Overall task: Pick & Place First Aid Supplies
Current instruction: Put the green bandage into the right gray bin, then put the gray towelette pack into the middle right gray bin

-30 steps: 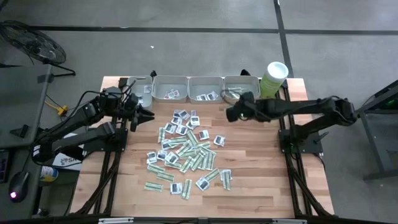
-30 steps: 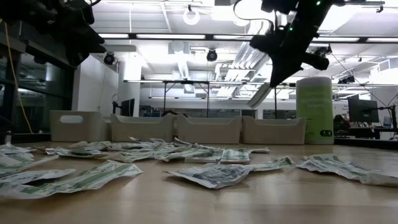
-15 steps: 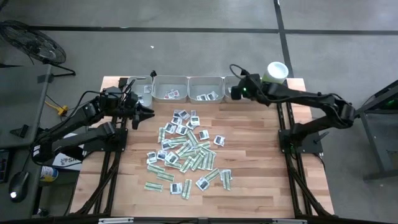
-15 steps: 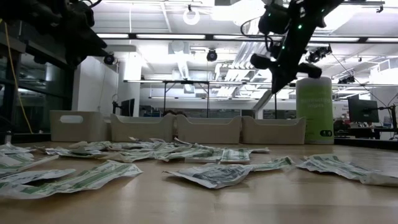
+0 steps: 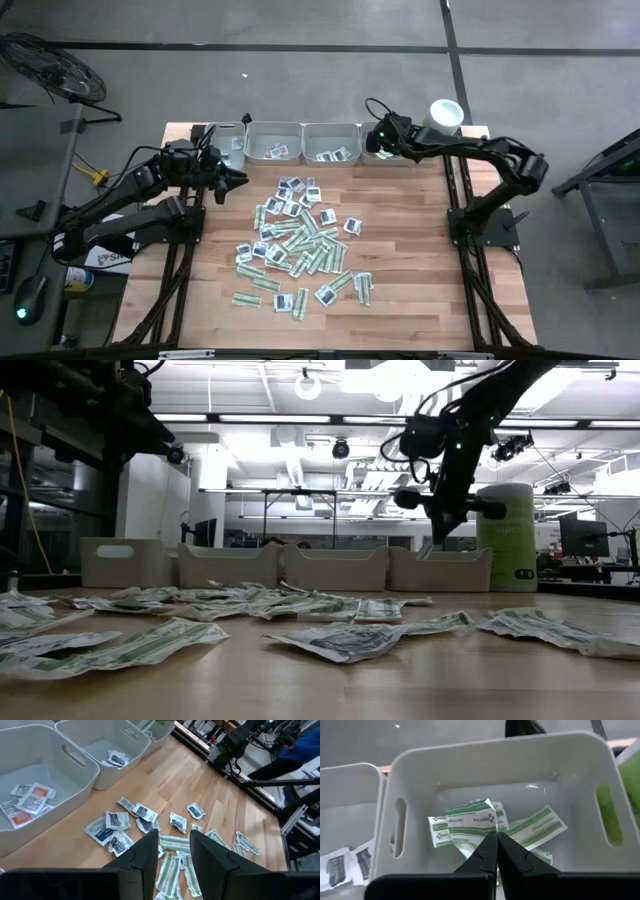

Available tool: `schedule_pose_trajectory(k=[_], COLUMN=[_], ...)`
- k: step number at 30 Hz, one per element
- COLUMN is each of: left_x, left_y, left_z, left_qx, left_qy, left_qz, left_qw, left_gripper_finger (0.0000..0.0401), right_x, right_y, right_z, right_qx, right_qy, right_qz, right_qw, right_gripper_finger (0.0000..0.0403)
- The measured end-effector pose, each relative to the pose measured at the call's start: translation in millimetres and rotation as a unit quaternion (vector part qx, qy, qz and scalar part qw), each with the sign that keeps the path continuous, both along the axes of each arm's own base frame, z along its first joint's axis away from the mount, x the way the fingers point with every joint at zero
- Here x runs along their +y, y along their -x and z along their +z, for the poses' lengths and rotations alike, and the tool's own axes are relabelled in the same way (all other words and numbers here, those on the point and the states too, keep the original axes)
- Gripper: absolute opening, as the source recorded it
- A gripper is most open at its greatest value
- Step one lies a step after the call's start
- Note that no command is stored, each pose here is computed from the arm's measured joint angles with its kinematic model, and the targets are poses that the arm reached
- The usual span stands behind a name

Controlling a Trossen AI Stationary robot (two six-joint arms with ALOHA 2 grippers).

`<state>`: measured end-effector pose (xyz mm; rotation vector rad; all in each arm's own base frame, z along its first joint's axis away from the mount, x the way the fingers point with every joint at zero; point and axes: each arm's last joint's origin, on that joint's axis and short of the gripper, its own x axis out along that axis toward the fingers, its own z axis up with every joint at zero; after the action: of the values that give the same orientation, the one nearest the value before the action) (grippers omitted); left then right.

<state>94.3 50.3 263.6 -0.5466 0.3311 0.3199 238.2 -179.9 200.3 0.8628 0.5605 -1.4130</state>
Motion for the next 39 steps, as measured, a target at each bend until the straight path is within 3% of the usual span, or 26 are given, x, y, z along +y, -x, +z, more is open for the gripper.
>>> schedule_pose_trajectory(k=[11,23,27,39], left_x=[0,0,0,0], left_y=[0,0,0,0], left_z=[0,0,0,0], left_qx=[0.000,-0.001,0.000,0.000], left_qy=[0.002,0.004,0.005,0.001], left_qz=[0.002,-0.001,-0.003,-0.006], left_qw=[1.000,1.000,1.000,1.000], left_gripper_finger=[0.0112,0.0112,0.0112,0.0112], right_x=[-2,-5,-2,18], right_y=[-3,1,5,17], right_z=[-3,-1,12,47], right_qx=[-0.001,-0.024,-0.036,-0.087], right_qy=[-0.002,-0.034,-0.015,-0.013], right_qz=[0.016,0.027,0.039,0.086], right_qw=[1.000,0.999,0.998,0.992], right_gripper_finger=[0.0006,0.0129,0.0154,0.0162])
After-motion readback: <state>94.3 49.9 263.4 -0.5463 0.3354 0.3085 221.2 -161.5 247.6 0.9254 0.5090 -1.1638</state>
